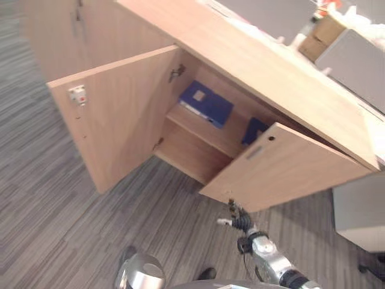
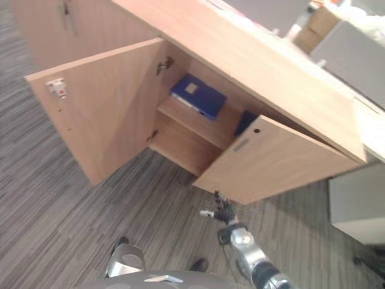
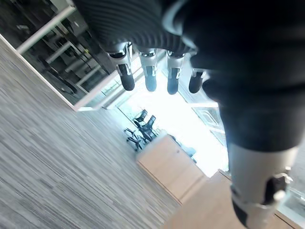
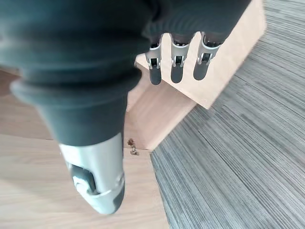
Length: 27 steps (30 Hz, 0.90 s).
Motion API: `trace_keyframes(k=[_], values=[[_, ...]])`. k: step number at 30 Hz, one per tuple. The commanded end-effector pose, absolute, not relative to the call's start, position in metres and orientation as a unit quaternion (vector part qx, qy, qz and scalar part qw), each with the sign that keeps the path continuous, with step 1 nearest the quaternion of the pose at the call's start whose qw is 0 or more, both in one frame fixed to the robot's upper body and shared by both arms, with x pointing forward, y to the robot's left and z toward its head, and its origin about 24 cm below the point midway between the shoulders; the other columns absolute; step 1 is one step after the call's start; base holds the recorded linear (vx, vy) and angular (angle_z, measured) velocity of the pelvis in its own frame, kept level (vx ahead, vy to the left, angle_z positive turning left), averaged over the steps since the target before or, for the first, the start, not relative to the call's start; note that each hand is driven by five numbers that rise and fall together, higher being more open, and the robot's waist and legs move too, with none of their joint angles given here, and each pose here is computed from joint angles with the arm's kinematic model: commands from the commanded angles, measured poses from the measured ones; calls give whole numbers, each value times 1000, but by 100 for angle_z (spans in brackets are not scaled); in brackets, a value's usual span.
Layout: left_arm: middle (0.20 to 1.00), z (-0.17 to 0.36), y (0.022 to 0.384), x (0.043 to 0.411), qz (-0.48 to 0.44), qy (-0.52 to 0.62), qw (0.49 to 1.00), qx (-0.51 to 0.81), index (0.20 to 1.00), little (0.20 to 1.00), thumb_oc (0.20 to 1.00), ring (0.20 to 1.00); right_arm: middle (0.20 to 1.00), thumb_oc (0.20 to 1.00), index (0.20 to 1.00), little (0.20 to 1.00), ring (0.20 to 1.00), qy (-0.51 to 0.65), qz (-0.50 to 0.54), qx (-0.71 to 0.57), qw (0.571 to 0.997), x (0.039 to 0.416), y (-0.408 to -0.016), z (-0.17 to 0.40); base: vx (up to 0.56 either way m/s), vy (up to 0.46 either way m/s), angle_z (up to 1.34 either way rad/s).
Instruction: Put the empty folder in the office cabinet
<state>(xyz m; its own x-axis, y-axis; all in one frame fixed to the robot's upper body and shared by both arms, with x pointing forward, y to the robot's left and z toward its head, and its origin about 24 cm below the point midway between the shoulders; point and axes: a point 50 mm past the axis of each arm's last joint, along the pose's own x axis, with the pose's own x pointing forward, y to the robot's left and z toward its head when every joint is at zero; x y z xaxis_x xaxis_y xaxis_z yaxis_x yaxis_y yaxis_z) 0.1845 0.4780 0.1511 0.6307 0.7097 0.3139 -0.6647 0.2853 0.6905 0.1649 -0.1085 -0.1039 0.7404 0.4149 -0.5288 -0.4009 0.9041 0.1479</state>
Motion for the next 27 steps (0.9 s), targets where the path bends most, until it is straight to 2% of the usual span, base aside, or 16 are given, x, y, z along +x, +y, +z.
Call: trace_keyframes(k=[1, 3, 5, 7, 12, 18, 21, 22, 23, 24, 27], values=[[1000, 184, 478, 193, 389, 6, 795, 465, 1000, 1000, 1000, 1000, 1000, 1000, 1000, 1000, 1000, 298, 213, -69, 928, 160, -161, -107, 16, -39, -16], [1000, 204, 479, 200, 372, 5, 795, 480, 1000, 1000, 1000, 1000, 1000, 1000, 1000, 1000, 1000, 348, 189, -75, 915, 126, -184, -119, 11, -44, -17], [1000, 204, 479, 202, 371, 4, 795, 480, 1000, 1000, 1000, 1000, 1000, 1000, 1000, 1000, 1000, 348, 188, -74, 915, 126, -184, -119, 3, -16, -19], [1000, 211, 482, 203, 362, 18, 796, 485, 1000, 1000, 1000, 1000, 1000, 1000, 1000, 1000, 1000, 385, 165, -65, 906, 97, -198, -125, 10, -21, -35], [1000, 193, 478, 212, 330, 44, 818, 469, 1000, 1000, 1000, 1000, 1000, 1000, 1000, 1000, 1000, 410, 119, -32, 904, 81, -206, -130, 16, 16, -46], [1000, 147, 458, 222, 273, 65, 869, 407, 1000, 1000, 1000, 1000, 1000, 1000, 1000, 1000, 1000, 403, 89, -10, 911, 87, -208, -130, -9, 36, -20], [1000, 91, 436, 221, 232, 111, 902, 346, 1000, 1000, 1000, 1000, 1000, 1000, 1000, 1000, 1000, 401, 81, -2, 912, 88, -206, -131, -17, 27, -11], [1000, 91, 436, 222, 232, 111, 902, 347, 1000, 1000, 1000, 1000, 1000, 1000, 1000, 1000, 1000, 401, 81, -2, 912, 88, -205, -131, -34, 34, 4], [1000, 63, 422, 220, 210, 137, 914, 319, 1000, 1000, 1000, 1000, 1000, 1000, 1000, 1000, 1000, 405, 74, 3, 911, 86, -205, -132, -43, 24, 6], [1000, 63, 422, 220, 210, 137, 914, 319, 1000, 1000, 1000, 1000, 1000, 1000, 1000, 1000, 1000, 405, 74, 3, 911, 86, -205, -132, -62, 41, 2], [1000, 12, 399, 209, 192, 195, 929, 248, 1000, 1000, 1000, 1000, 1000, 1000, 1000, 1000, 1000, 409, 63, 5, 910, 82, -208, -133, -61, 54, -17]])
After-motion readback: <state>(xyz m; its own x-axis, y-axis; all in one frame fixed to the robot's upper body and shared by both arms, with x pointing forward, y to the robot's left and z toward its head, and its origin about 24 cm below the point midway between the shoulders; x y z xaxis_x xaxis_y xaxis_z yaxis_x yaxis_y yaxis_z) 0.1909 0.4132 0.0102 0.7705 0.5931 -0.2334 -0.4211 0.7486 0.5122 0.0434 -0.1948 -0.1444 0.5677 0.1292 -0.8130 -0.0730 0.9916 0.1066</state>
